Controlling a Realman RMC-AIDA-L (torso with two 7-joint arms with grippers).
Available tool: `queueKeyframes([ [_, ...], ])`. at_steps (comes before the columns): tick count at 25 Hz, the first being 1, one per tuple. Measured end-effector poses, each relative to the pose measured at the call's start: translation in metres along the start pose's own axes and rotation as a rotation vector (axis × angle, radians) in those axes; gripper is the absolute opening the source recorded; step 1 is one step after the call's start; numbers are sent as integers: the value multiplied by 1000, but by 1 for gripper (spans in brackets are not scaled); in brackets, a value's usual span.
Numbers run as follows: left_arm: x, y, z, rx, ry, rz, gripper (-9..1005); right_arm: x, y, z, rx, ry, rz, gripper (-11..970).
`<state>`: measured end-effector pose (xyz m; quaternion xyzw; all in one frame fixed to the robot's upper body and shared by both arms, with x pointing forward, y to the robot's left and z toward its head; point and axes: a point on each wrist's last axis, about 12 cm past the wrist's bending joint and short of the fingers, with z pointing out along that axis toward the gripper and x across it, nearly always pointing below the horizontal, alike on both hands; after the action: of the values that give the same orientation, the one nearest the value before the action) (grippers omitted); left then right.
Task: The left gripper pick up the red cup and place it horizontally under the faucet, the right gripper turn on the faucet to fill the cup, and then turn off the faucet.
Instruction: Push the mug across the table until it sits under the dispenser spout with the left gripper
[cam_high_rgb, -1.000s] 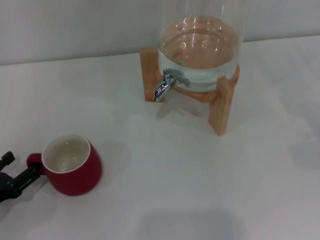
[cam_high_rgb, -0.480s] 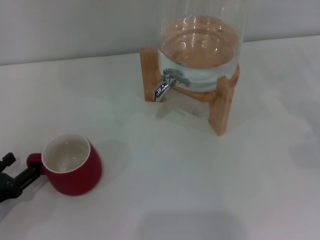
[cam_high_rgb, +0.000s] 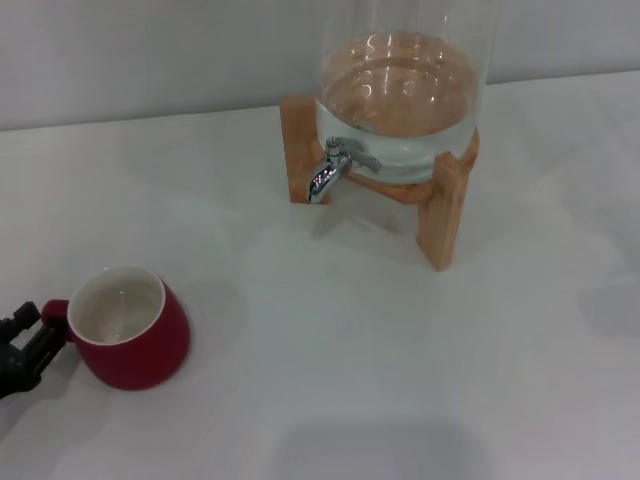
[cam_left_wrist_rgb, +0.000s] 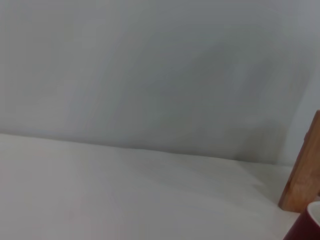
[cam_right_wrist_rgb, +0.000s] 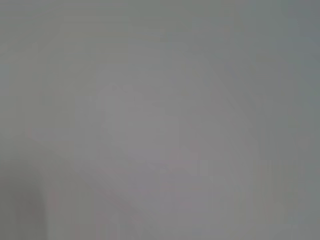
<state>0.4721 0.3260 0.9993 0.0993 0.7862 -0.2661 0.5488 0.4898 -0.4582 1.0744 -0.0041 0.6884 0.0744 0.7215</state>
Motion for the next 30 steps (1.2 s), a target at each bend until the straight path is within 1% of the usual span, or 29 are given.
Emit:
queueKeyframes([
  [1,0,0,0,-1,1,-6,607,0,0,0,4,-4,3,721],
  [6,0,1,2,-2,7,-22,362,0,0,-1,5,-3,3,721],
  [17,-1,0,2,5,5,-26,196,1,0,-2,6,-2,3,721],
  [30,-2,-2,2,20,-2,-48,196,1,0,-2,6,-2,3,721],
])
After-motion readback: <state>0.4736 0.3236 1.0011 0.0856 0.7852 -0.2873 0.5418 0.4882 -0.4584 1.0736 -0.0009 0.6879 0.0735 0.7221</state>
